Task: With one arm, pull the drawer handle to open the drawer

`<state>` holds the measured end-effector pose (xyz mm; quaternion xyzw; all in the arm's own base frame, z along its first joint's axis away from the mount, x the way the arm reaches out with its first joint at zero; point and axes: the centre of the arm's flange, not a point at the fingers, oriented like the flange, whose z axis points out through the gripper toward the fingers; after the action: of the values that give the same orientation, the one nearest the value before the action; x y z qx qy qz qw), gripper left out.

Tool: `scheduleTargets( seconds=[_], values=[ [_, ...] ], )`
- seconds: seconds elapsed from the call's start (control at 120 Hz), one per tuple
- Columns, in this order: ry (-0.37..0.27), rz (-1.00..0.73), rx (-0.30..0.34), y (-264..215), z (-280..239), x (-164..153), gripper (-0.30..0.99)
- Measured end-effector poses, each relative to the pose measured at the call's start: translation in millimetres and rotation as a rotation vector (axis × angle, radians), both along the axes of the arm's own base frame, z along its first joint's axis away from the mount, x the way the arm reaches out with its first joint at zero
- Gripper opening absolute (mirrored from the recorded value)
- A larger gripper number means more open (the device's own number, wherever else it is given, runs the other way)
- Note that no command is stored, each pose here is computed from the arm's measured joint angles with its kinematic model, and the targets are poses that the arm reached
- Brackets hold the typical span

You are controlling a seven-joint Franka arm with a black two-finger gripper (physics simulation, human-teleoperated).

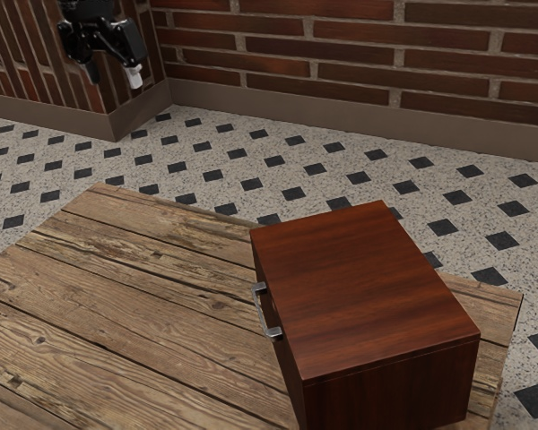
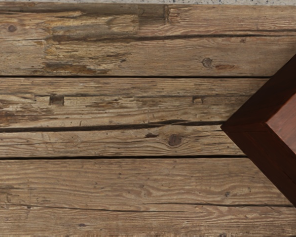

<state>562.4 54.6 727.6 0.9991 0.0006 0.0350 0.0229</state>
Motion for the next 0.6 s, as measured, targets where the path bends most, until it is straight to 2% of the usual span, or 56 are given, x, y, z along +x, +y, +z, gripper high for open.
scheduleTargets(
  seconds=[0.2, 0.267, 0.392, 0.492, 0.6],
  values=[
    [0.055, 0.010, 0.000, -6.6, -23.7, 8.9, 0.69],
    [0.090, -0.013, 0.024, -23.4, -43.2, 10.3, 0.69],
    [0.156, -0.059, 0.011, -40.7, -114.0, -50.6, 0.69],
    [0.165, -0.005, 0.008, -16.8, -170.5, -63.5, 0.69],
    [0.153, 0.045, 0.004, -17.7, -201.4, -81.2, 0.69]
  ],
)
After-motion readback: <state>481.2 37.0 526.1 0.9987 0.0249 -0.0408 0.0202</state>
